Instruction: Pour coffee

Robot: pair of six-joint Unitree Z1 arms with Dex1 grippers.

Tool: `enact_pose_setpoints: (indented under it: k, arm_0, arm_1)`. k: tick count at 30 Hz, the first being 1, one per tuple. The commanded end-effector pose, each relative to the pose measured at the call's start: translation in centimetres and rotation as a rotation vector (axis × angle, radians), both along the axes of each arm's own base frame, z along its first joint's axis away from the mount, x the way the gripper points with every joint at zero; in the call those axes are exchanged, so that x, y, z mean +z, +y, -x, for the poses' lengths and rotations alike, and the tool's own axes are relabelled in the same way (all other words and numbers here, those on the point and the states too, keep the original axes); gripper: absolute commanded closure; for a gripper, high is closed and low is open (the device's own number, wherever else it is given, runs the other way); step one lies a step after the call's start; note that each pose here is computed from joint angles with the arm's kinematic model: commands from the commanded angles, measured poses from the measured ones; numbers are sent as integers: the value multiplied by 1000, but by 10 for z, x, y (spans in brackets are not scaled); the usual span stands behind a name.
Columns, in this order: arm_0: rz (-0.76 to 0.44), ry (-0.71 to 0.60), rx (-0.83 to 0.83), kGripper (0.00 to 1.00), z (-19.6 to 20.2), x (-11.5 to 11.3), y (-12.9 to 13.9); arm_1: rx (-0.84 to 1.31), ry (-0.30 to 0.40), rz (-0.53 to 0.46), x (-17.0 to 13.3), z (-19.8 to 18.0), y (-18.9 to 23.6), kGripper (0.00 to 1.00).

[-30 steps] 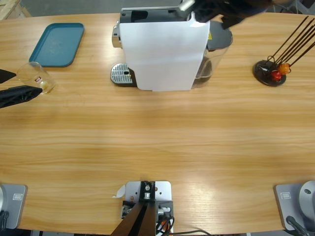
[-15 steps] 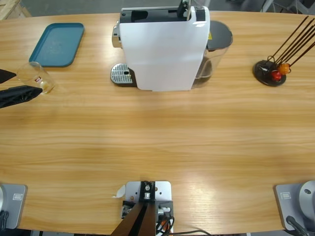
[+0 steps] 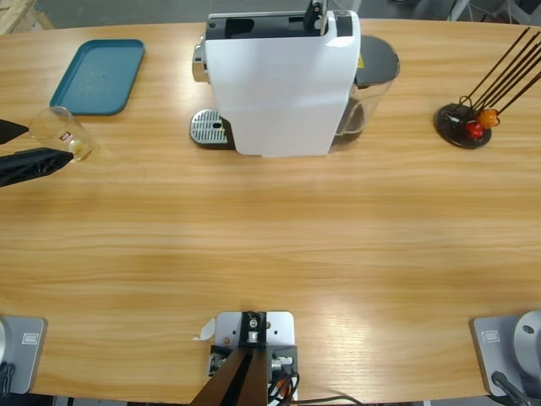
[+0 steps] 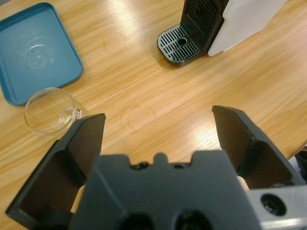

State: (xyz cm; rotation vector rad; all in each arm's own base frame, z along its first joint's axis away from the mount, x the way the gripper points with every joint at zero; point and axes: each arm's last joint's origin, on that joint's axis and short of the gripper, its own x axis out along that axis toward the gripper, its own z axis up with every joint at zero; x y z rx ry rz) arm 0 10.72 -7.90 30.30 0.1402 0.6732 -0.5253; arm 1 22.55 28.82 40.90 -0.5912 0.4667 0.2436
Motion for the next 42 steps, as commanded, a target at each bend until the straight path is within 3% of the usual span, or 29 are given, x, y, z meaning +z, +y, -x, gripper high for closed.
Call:
enact_pose_setpoints:
  k: [1, 12, 42]
  arm_0:
    - [14, 10, -14, 36, 9, -8, 5]
    - [18, 5, -14, 36, 10, -8, 6]
    - [25, 5, -24, 36, 11, -8, 6]
  arm_1:
    - [29, 4, 75, -19, -3, 24, 1000]
    - [151, 39, 140, -40, 28, 89, 1000]
    - [183, 149, 225, -100, 17, 122, 1000]
